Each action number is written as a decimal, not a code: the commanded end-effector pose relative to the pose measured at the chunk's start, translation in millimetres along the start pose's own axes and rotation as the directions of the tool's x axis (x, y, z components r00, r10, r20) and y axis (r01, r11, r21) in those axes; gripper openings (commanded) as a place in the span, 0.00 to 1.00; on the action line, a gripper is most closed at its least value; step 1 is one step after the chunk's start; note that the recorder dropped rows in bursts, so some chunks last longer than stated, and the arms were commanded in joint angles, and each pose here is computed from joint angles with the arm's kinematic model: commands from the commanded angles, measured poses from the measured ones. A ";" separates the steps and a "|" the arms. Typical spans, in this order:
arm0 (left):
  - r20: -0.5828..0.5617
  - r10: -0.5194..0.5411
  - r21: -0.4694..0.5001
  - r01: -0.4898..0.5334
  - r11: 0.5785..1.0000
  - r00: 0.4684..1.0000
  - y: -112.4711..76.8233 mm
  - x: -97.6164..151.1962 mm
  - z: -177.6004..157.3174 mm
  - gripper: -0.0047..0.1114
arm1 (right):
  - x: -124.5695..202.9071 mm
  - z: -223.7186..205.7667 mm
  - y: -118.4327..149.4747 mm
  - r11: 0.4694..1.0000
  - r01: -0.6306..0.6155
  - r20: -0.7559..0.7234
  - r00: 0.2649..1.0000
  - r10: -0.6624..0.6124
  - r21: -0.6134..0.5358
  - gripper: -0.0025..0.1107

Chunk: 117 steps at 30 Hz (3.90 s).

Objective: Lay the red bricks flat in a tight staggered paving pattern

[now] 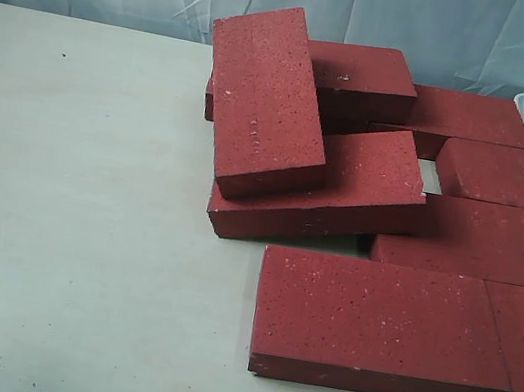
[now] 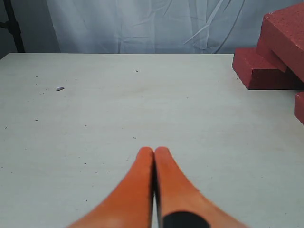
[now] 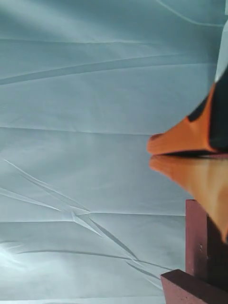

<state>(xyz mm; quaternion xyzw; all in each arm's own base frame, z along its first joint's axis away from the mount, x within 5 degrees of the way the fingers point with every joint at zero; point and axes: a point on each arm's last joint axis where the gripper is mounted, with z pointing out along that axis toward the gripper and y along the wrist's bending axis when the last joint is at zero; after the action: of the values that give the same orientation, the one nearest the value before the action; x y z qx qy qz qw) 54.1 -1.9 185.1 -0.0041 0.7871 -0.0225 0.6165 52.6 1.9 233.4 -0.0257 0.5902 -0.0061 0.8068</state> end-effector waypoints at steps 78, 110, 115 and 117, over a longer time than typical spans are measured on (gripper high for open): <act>0.015 -0.002 -0.003 0.003 1.000 1.000 0.2 0.2 0.1 0.04 | 64.4 300.9 135.9 0.908 -0.308 -0.920 0.355 -0.166 -0.283 0.01; 0.015 -0.002 -0.003 0.003 1.000 1.000 0.2 0.2 0.1 0.04 | 100.0 273.2 246.4 0.815 -0.384 -0.875 0.394 -0.281 -0.434 0.01; 0.015 -0.002 -0.003 0.003 1.000 1.000 0.2 0.2 0.1 0.04 | 114.9 259.2 270.7 0.793 -0.387 -0.862 0.395 -0.319 -0.471 0.01; 0.015 -0.002 -0.003 0.003 1.000 1.000 0.2 0.2 0.1 0.04 | 123.3 253.5 278.8 0.788 -0.395 -0.865 0.382 -0.326 -0.472 0.01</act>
<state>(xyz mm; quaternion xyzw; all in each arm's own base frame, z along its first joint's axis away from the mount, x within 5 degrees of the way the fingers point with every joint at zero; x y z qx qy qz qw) 54.1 -1.9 185.1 -0.0046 0.7871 -0.0222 0.6165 328.5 273.5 189.2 -0.2621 0.9033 0.1862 0.2839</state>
